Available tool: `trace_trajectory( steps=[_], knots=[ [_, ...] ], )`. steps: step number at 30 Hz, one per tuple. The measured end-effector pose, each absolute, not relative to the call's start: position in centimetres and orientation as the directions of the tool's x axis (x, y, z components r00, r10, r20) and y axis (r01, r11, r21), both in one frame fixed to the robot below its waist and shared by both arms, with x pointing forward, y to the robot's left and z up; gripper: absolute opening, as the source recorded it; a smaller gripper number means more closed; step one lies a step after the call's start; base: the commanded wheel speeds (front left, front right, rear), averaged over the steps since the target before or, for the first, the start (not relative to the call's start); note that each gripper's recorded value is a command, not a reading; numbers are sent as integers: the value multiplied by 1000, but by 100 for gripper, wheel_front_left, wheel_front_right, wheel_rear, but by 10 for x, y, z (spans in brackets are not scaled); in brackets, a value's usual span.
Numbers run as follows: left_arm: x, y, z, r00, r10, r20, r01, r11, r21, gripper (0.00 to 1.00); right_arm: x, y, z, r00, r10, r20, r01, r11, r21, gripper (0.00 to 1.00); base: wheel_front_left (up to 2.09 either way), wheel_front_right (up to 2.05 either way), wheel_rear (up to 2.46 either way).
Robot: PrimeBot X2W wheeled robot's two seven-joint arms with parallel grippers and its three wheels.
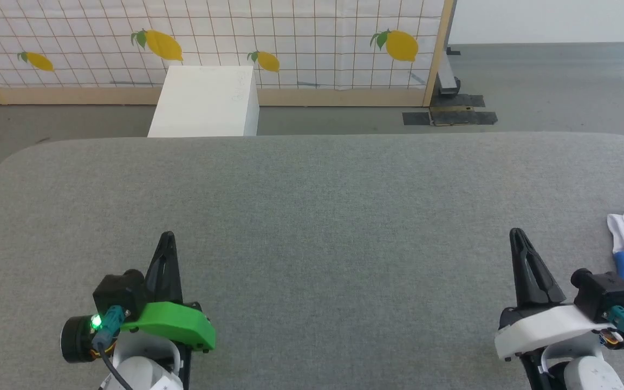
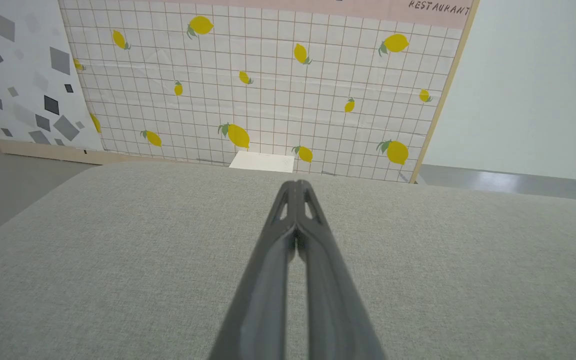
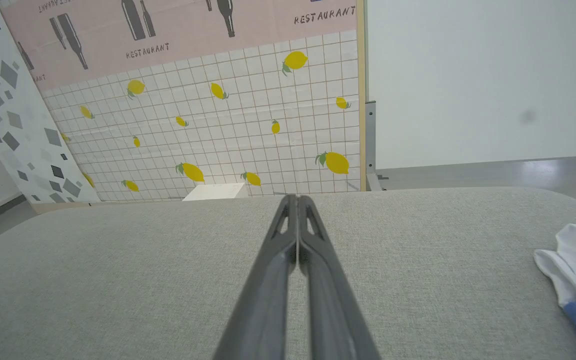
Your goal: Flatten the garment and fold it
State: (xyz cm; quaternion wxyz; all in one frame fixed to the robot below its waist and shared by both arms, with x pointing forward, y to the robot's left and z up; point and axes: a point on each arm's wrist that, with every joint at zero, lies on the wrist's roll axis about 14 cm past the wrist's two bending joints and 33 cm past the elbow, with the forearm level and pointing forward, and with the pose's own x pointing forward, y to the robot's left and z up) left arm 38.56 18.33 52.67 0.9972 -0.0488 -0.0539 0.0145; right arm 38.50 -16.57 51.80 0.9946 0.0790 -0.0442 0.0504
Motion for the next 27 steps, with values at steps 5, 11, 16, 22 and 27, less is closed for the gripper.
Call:
trace_trajectory(
  steps=[5, 11, 16, 22, 27],
  knots=[
    [386, 183, 527, 994, 32, 102, -22, 995, -94, 0, 385, -165, 519, 991, 96, 92, -109, 983, 146, 0, 0, 0, 0],
    [384, 182, 526, 995, 27, 94, -19, 996, -86, 0, 385, -165, 521, 991, 100, 92, -112, 984, 136, 0, 0, 0, 0],
    [384, 182, 527, 995, 25, 92, -18, 997, -79, 0, 385, -164, 522, 991, 104, 89, -114, 985, 126, 0, 0, 0, 0],
    [384, 182, 528, 996, 22, 87, -16, 997, -72, 0, 385, -163, 523, 991, 109, 82, -117, 987, 113, 0, 0, 0, 0],
    [384, 181, 529, 996, 21, 84, -15, 998, -69, 0, 384, -163, 523, 991, 112, 77, -119, 988, 102, 0, 0, 0, 0]
  ],
)
